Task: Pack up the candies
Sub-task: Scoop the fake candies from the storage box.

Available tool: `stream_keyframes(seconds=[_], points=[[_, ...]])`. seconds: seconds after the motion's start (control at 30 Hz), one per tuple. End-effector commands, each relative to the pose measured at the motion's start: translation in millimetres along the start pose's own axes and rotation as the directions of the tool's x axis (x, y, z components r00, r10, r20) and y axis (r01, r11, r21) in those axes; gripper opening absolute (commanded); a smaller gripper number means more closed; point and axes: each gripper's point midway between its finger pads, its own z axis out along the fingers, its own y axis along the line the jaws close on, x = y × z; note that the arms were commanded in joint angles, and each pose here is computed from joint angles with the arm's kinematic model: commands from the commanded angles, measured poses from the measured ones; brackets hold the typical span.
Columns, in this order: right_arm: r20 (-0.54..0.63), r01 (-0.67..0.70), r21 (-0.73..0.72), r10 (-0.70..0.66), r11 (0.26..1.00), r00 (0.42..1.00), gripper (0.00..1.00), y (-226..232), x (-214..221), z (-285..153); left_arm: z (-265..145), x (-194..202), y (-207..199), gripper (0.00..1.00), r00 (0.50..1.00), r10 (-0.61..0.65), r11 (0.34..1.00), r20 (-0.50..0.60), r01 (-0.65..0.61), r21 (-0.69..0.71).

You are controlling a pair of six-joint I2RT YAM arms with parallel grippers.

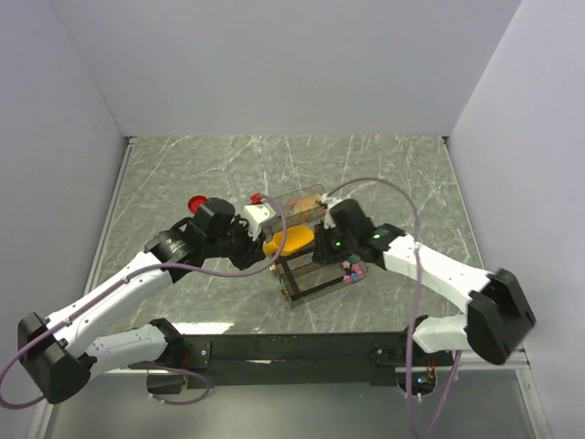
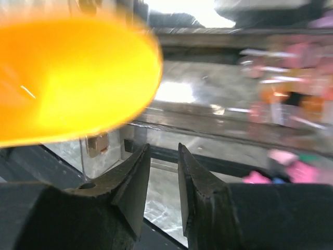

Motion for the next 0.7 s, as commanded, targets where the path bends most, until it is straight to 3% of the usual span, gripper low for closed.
stream_keyframes(seconds=[0.0, 0.23, 0.43, 0.67], points=[[0.116, -0.033, 0.086, 0.023, 0.996, 0.993, 0.36, -34.2, -15.4, -36.3, -7.7, -6.0, -26.1, 0.01, 0.995, 0.092, 0.989, -0.041, -0.086, 0.124], [0.16, -0.217, 0.168, 0.191, 0.962, 0.968, 0.4, -97.1, 5.3, -64.4, 2.1, -2.1, -54.7, 0.01, 0.974, 0.157, 0.966, -0.166, -0.117, 0.229], [0.104, -0.274, 0.155, 0.26, 0.949, 0.96, 0.38, -105.3, 17.2, -48.4, 12.3, 3.3, -66.2, 0.01, 0.941, 0.198, 0.957, -0.274, -0.124, 0.263], [0.082, -0.301, 0.17, 0.291, 0.938, 0.953, 0.3, -112.8, 20.3, -40.1, 30.4, 6.5, -69.8, 0.01, 0.92, 0.225, 0.947, -0.321, -0.128, 0.295]])
